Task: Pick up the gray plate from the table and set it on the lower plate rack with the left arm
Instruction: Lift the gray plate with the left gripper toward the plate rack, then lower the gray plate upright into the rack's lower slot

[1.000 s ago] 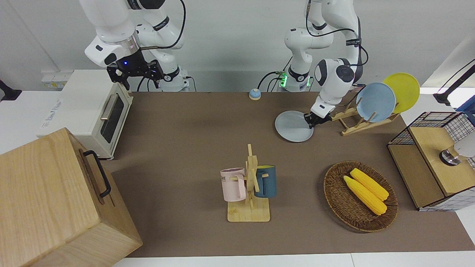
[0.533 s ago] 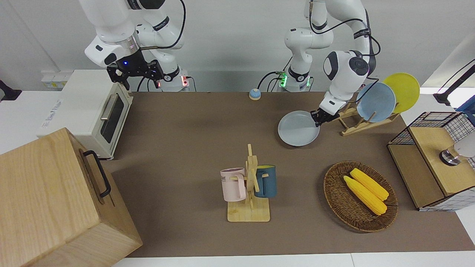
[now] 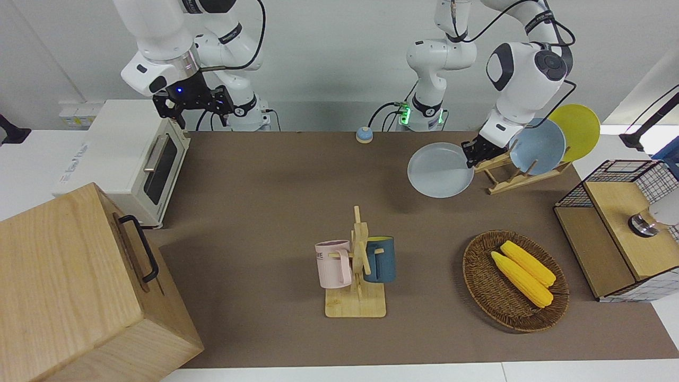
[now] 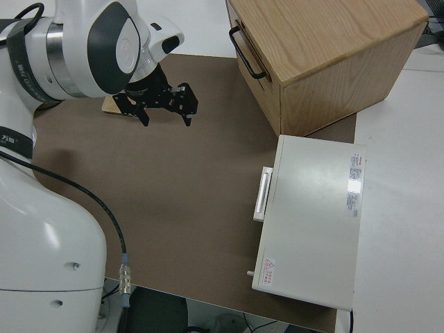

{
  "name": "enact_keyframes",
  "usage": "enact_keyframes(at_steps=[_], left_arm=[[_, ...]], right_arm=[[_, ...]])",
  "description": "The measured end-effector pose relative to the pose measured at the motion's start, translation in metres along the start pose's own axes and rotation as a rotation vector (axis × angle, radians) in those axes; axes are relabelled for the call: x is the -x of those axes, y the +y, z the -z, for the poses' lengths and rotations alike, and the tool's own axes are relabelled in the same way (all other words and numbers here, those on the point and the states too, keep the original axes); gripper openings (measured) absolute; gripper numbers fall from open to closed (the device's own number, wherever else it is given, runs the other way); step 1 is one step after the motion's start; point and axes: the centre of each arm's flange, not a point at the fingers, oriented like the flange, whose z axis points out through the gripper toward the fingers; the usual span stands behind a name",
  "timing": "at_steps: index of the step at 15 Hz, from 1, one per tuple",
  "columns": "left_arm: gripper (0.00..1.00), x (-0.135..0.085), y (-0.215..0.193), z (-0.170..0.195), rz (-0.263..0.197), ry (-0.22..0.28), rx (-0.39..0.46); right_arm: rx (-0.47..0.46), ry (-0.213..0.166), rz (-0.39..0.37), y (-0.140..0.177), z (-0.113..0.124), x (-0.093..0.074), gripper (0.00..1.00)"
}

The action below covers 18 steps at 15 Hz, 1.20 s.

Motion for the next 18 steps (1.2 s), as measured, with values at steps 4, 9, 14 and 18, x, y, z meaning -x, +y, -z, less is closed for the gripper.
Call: enact_keyframes(at_steps=[4, 9, 14, 18], left_arm=[[0.04, 0.001, 0.0, 0.021, -0.015, -0.022, -0.037], [0.04, 0.002, -0.009, 0.016, -0.056, -0.067, -0.191], [0.04, 0.009, -0.017, 0.016, -0.067, -0.133, -0.439], [0.04, 0.012, -0.021, 0.014, -0.076, -0.194, -0.665]], right_arm=[[0.0, 0.0, 0.0, 0.0, 0.0, 0.0, 0.99], [0.0, 0.0, 0.0, 0.0, 0.0, 0.0, 0.99], [0.0, 0.0, 0.0, 0.0, 0.0, 0.0, 0.99], [0.0, 0.0, 0.0, 0.0, 0.0, 0.0, 0.99]])
